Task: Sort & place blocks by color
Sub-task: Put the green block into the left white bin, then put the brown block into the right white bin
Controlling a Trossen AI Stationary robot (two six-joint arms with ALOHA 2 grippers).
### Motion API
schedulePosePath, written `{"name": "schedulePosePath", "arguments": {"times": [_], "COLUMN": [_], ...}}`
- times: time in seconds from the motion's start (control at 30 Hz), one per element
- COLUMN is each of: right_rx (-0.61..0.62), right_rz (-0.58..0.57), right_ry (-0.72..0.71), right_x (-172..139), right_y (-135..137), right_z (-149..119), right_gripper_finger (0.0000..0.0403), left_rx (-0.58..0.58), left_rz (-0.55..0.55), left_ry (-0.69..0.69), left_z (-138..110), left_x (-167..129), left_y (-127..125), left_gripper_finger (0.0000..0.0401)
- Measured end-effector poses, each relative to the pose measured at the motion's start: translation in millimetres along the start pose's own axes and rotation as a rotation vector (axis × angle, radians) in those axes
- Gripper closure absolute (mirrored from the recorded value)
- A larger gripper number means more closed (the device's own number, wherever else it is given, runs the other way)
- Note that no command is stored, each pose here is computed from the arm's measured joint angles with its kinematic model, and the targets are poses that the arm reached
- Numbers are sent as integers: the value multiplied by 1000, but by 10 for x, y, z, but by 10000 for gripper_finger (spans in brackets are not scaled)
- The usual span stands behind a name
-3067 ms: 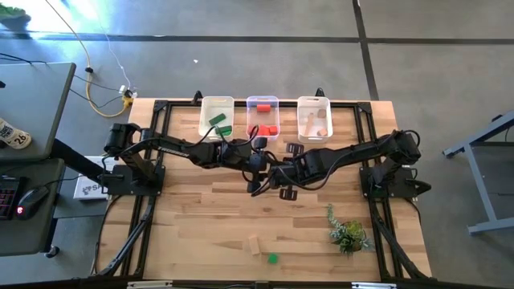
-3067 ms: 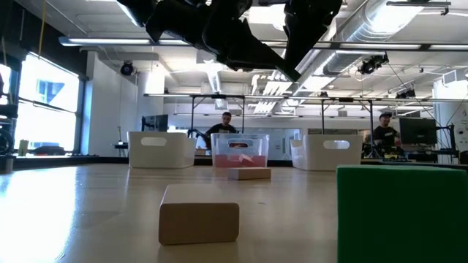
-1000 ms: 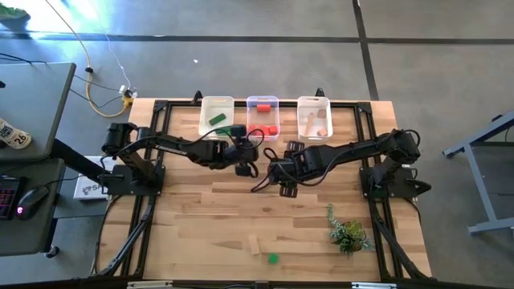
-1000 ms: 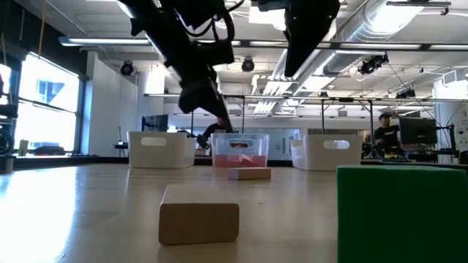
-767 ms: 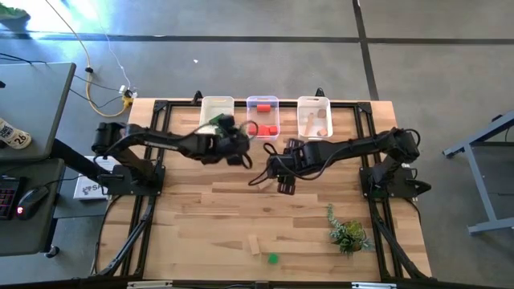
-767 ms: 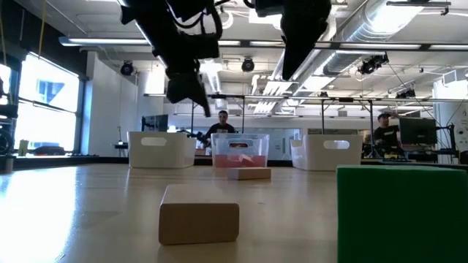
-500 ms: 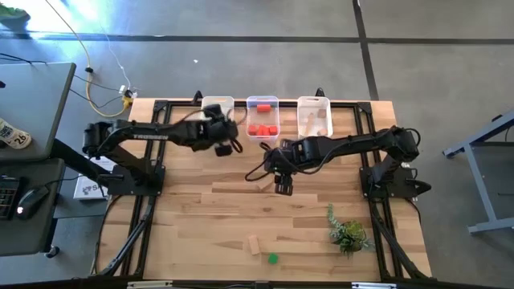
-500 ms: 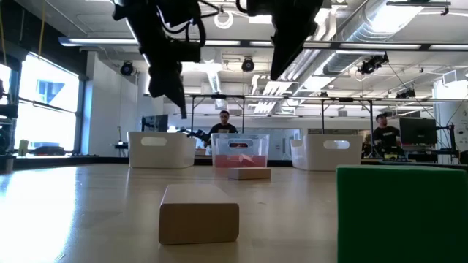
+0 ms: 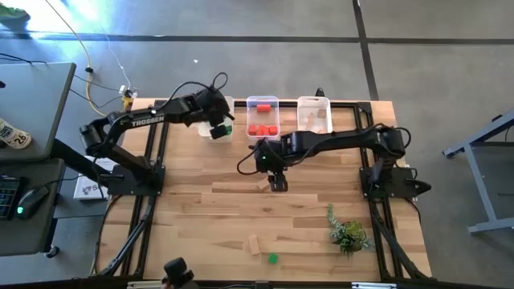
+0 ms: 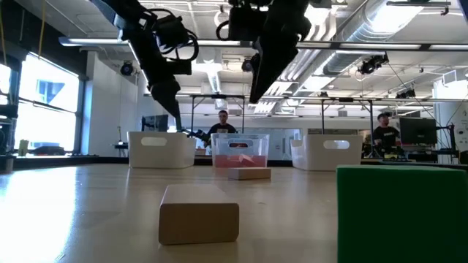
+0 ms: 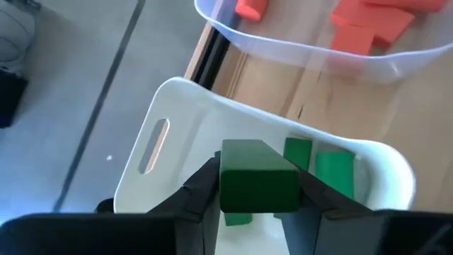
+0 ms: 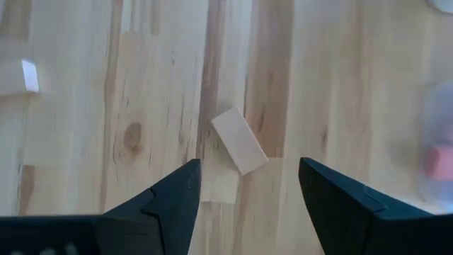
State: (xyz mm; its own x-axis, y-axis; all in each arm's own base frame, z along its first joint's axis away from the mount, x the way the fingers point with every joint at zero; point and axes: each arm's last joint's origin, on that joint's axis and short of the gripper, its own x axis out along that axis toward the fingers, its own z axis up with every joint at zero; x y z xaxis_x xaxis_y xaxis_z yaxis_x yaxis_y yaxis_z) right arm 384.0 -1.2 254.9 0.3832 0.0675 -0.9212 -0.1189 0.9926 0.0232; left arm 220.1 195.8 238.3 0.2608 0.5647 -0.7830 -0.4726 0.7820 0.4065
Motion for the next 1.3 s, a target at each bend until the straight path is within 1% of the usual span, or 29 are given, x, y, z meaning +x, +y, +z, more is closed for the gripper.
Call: {"name": "schedulePosePath", "arguments": {"times": [0.13,0.27,0.43,0.53,0.63,0.77,0.9,1.13,1.3], "right_rx": [-94,-150,-186,-189,-192,-194,-192,-214,-204], "right_rz": [26,74,62,64,69,68,73,23,21], "right_ry": [22,43,63,73,91,99,127,170,195], "right_x": [165,344,536,633,708,795,915,1092,1197], "right_y": [7,11,2,4,20,24,20,-7,-13], "right_z": [12,17,23,22,12,10,-15,-50,-76], "right_gripper_finger": [178,178,178,178,178,178,178,178,181], "left_rx": [-50,-61,-61,-61,-108,-153,-140,-82,-105], "left_rz": [1,1,-44,-43,-43,-50,-56,-63,-77], "left_ry": [6,9,-9,-9,-8,-12,-26,-91,-135], "left_z": [-40,-56,-50,-49,-47,-43,-17,50,80], "left_x": [29,38,37,37,36,28,-9,-177,-321], "left_y": [102,137,123,121,117,110,61,-42,-108], "left_gripper_finger": [290,271,247,232,219,216,219,219,219]}}
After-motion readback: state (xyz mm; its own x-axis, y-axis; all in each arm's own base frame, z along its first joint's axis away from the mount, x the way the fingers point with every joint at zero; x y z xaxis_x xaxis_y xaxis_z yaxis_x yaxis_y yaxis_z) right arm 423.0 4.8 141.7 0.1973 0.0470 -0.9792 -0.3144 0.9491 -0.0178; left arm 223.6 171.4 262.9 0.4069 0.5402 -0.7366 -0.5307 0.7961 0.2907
